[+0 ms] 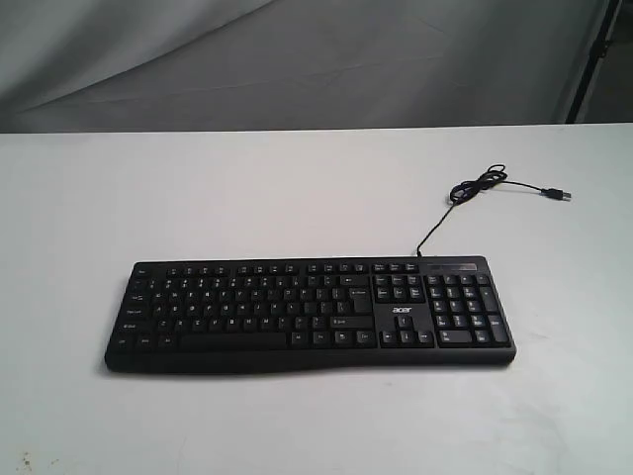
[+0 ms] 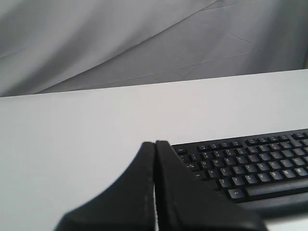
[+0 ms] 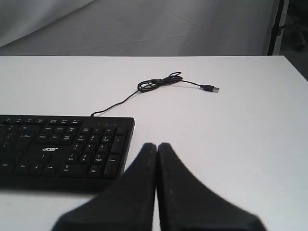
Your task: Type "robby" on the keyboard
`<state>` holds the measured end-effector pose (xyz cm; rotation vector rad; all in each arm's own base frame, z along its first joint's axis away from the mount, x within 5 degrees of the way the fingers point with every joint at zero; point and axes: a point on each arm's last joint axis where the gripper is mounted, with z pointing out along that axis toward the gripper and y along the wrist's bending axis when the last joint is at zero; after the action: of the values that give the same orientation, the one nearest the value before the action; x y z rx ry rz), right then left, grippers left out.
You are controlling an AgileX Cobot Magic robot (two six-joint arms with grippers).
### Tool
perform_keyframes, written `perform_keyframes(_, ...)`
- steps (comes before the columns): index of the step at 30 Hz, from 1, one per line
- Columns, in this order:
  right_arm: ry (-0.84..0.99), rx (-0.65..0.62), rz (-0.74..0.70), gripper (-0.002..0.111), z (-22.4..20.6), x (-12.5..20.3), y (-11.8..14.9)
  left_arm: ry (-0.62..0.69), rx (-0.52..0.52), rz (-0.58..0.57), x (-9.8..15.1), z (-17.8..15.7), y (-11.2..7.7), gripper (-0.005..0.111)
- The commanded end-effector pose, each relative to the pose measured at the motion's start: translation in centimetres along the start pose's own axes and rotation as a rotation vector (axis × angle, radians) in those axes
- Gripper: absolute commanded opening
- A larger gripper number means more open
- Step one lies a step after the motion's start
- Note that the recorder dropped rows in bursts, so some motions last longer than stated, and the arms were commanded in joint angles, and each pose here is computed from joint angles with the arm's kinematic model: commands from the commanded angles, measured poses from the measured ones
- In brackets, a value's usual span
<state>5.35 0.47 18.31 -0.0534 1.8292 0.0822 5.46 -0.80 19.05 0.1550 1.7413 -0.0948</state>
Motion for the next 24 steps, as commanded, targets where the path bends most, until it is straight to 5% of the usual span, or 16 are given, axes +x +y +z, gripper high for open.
perform_keyframes(1,-0.004,0.006,0.007,0.000,0.0,0.1,0.0,-0.005,0.005,0.003,0.1,0.0,0.0,0.000)
perform_keyframes(13,-0.038,0.013,-0.022,0.000,0.0,-0.2,-0.1,-0.005,0.005,0.003,0.1,0.0,0.0,0.000)
perform_keyframes(20,-0.556,-0.009,-0.022,0.000,-1.4,-4.7,0.1,-0.005,0.005,0.003,0.1,0.0,0.0,0.000)
perform_keyframes(24,-0.669,-0.013,-0.021,0.000,-2.0,-5.5,0.2,-0.005,0.005,0.003,0.1,0.0,0.0,0.000)
